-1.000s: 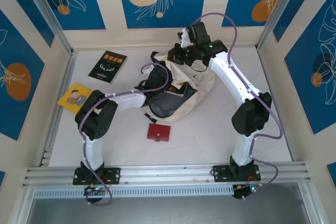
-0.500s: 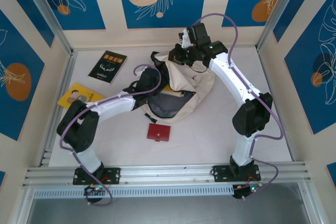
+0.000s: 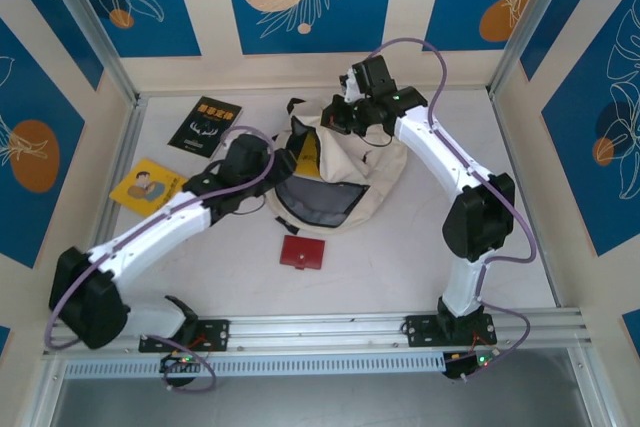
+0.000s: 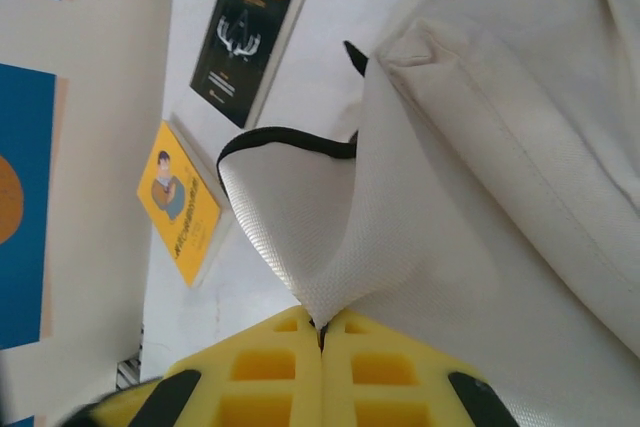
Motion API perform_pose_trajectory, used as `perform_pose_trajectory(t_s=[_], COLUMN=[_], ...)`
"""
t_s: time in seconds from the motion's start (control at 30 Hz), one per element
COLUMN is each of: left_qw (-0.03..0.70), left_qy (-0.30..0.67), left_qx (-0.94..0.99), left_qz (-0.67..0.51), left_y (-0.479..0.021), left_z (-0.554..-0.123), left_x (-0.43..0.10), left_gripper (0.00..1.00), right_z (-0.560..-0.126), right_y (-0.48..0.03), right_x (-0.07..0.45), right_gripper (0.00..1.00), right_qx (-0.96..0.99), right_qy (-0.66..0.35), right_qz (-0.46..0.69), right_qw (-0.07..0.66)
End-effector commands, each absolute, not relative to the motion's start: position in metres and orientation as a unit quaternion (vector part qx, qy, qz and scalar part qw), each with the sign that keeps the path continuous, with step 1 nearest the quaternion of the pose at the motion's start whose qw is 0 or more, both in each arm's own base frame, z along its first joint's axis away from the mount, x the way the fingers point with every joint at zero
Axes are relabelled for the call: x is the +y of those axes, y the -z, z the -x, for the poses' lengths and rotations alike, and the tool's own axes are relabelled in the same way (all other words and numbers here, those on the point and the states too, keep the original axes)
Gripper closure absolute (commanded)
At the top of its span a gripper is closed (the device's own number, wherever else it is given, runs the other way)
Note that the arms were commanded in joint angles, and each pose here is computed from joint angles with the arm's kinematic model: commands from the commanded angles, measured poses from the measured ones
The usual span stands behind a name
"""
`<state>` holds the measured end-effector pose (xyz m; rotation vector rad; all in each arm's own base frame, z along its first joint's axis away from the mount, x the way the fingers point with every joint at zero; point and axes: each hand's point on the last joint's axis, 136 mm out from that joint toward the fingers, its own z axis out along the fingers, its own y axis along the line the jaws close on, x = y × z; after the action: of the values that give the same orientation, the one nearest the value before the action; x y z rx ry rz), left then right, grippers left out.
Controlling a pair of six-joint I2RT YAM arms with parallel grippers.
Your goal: Pack the student bag
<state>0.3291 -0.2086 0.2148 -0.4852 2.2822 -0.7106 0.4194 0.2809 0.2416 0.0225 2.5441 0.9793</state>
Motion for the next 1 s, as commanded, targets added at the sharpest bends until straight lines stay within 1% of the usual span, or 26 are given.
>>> perform_pose_trajectory(t_s=[0.0,0.07,0.2,0.3,0.4,0.5,0.7,0.97], left_qw=[0.367,0.374,0.359,0.339,0.315,0.291,0.221,0.166], left_qy=[0.119,0.073,0.053,0.036,0.034,0.033,0.001,-0.039], left_qx=[0.908,0.909,0.91,0.913,0.92,0.922,0.93,0.942], left_qz=[0.162,0.171,0.201,0.222,0.23,0.255,0.292,0.29], left_y=[-0.206,-0.208,-0.196,-0.178,-0.157,-0.133,-0.087,-0.058], left_z=[-0.311,-0.309,-0.317,-0.329,-0.348,-0.367,-0.395,-0.425], left_x=[-0.142,-0.113,-0.073,-0.048,-0.031,-0.013,0.022,0.041], left_gripper=[0.34,0.31,0.24,0.11,0.04,0.02,0.03,0.11], right_z=[-0.408,-0.402,-0.394,-0.389,-0.387,-0.385,-0.378,-0.371], right_y=[-0.242,-0.229,-0.213,-0.206,-0.201,-0.199,-0.192,-0.182], right_x=[0.283,0.285,0.287,0.29,0.293,0.297,0.307,0.315], right_gripper=[1.0,1.0,1.0,1.0,1.0,1.0,1.0,1.0], right_qx=[0.911,0.916,0.921,0.922,0.923,0.923,0.924,0.924], right_qy=[-0.358,-0.353,-0.349,-0.35,-0.351,-0.353,-0.358,-0.363], right_qz=[-0.001,0.0,0.0,0.0,0.0,0.002,0.006,0.007], right_qw=[0.206,0.191,0.172,0.163,0.157,0.152,0.137,0.119])
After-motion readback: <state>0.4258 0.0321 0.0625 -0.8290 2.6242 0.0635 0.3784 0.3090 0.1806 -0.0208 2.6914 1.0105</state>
